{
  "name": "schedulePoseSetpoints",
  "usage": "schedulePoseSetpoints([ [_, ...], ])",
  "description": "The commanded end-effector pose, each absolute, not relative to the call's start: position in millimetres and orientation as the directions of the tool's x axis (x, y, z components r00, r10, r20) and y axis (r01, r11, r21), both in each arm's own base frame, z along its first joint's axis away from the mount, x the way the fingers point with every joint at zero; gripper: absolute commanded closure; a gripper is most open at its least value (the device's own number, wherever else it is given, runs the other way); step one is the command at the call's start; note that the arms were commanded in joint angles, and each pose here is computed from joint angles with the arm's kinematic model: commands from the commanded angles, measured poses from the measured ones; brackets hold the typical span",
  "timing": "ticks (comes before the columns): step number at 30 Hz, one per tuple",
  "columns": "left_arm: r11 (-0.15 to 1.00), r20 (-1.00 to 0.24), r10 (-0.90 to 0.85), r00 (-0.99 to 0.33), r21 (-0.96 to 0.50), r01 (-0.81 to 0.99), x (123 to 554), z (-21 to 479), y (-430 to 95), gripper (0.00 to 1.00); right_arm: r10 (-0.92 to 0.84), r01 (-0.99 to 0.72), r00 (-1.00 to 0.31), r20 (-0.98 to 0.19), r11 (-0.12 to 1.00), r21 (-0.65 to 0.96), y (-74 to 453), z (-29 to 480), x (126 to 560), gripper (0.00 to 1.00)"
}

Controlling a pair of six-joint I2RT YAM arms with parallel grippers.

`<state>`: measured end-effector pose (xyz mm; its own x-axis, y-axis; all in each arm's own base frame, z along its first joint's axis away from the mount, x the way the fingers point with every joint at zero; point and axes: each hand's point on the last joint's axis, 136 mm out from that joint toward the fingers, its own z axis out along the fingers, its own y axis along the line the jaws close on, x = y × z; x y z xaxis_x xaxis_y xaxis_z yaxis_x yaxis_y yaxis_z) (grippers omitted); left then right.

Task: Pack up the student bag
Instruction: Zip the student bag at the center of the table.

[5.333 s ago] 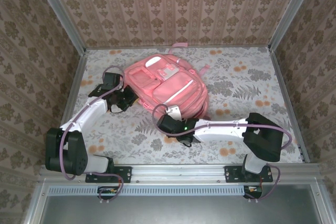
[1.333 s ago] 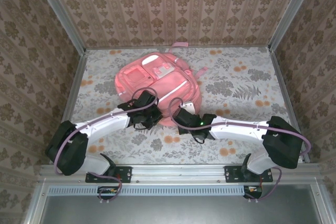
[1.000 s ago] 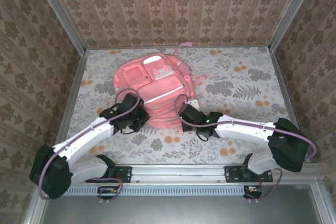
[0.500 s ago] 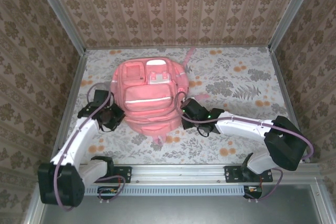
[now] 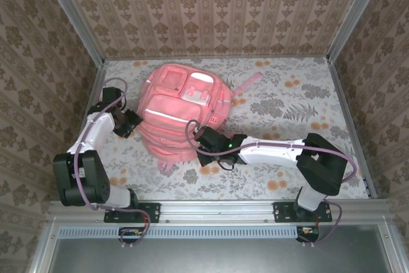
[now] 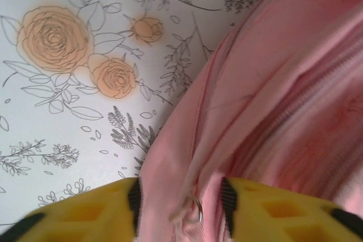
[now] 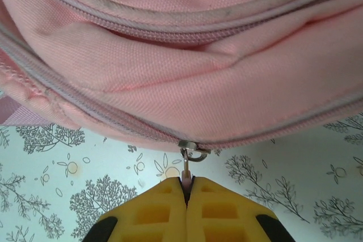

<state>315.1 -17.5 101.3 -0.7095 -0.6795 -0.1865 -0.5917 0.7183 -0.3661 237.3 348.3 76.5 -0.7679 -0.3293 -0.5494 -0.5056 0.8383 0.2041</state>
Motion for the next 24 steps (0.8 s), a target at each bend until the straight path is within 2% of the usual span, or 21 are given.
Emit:
schedulePoseSetpoints([
  [1,0.719,-0.158,-0.656,-0.738,-0.426,-0.548,296,116,-43,0.43,-0.319,-0.515,-0.772,-0.550,0.820,0.248,367,83,239,1.00],
  [7,0.669,-0.050,-0.660,-0.750,-0.494,-0.556,240,114,-97,0.42,-0.325,-0.513,-0.775,-0.542,0.825,0.239,370,76,242,1.00],
  [12,0.612,0.019,-0.681,-0.732,-0.534,-0.583,210,107,-131,0.43,-0.325,-0.513,-0.778,-0.538,0.823,0.243,371,75,242,1.00],
  [17,0.607,0.013,-0.668,-0.744,-0.568,-0.556,204,103,-161,0.39,-0.327,-0.515,-0.777,-0.539,0.822,0.245,369,77,240,1.00],
  [21,0.631,0.012,-0.658,-0.753,-0.538,-0.559,207,90,-171,0.38,-0.323,-0.514,-0.778,-0.539,0.821,0.249,367,79,239,1.00],
  [24,0.666,-0.035,-0.649,-0.760,-0.510,-0.545,213,86,-171,0.39,-0.318,-0.513,-0.777,-0.542,0.820,0.254,366,80,238,1.00],
])
